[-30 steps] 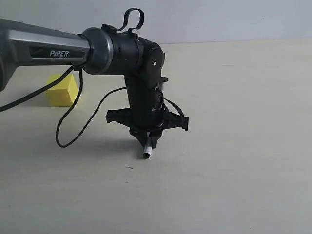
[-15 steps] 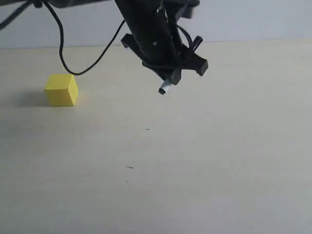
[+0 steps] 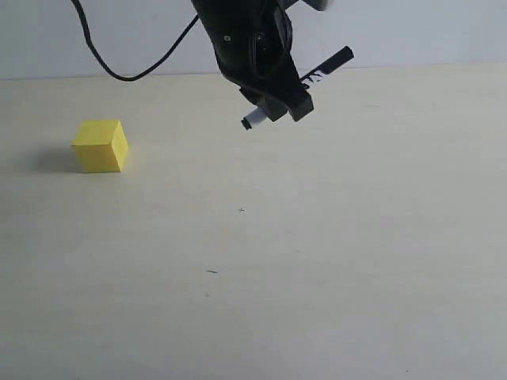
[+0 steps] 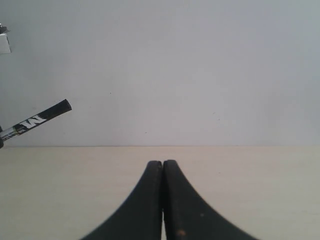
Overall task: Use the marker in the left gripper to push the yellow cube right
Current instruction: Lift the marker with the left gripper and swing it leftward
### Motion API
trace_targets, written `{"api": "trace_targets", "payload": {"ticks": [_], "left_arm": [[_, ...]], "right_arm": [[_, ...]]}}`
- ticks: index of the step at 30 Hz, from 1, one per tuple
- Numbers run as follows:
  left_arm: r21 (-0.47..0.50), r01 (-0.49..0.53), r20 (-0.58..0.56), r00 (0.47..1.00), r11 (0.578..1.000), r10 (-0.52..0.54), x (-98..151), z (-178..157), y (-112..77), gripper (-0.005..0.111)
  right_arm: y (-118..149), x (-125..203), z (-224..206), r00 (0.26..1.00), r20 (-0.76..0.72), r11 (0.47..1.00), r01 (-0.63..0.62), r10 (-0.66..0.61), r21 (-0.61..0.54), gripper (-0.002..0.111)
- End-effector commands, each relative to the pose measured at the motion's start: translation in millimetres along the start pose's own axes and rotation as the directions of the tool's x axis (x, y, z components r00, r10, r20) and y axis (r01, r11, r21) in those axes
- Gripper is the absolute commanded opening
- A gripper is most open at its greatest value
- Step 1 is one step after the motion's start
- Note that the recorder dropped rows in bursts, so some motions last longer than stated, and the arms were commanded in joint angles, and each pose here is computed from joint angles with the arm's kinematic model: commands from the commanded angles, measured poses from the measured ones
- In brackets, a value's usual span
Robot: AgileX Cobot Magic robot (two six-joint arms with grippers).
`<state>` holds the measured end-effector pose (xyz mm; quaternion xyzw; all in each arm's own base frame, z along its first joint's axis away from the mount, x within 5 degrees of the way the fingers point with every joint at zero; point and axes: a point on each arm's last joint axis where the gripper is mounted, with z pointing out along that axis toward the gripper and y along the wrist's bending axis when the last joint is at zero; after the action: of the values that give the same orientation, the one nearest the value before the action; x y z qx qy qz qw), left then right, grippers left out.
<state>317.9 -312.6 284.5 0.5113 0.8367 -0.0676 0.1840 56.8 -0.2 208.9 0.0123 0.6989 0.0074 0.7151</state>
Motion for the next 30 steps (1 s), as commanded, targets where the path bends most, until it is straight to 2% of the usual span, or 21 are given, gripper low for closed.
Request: {"api": "trace_targets", "payload": {"ticks": [1,3,6,14,16,19,23,30], "left_arm": [[-0.002,-0.047,-0.023,0.999,0.999,0.047,4.0,-9.0,5.1,0.0],[-0.006,-0.057,-0.028,0.998,0.998,0.056,7.6,-13.9,12.0,0.0],[-0.03,-0.061,-0.022,0.998,0.998,0.06,16.7,-27.9,32.6,0.0],[-0.036,-0.232,0.02,0.972,0.972,0.232,54.4,-56.7,99.8,0.0],[-0.065,-0.278,-0.032,0.96,0.958,0.277,69.0,-55.5,119.7,0.0],[-0.118,-0.294,-0.126,0.952,0.949,0.279,88.5,-56.1,144.5,0.0],[-0.127,-0.289,-0.136,0.953,0.949,0.272,112.5,-63.1,171.3,0.0],[-0.125,-0.411,-0.217,0.899,0.903,0.379,161.1,-74.9,214.6,0.0]], "right_arm": [[-0.4,0.9,-0.4,1.0,0.007,1.0,0.004,-0.004,0.006,0.0],[-0.4,0.9,-0.4,1.0,0.007,1.0,0.004,-0.004,0.006,0.0],[-0.3,1.2,-0.4,1.0,0.003,1.0,0.004,-0.004,0.005,0.0],[-0.4,0.9,-0.4,1.0,0.007,1.0,0.004,-0.004,0.006,0.0],[-0.4,0.9,-0.4,1.0,0.007,1.0,0.004,-0.004,0.006,0.0],[-0.4,0.9,-0.4,1.0,0.007,1.0,0.004,-0.004,0.006,0.0],[-0.4,0.9,-0.4,1.0,0.007,1.0,0.004,-0.004,0.006,0.0],[-0.4,0.9,-0.4,1.0,0.007,1.0,0.004,-0.004,0.006,0.0]]}}
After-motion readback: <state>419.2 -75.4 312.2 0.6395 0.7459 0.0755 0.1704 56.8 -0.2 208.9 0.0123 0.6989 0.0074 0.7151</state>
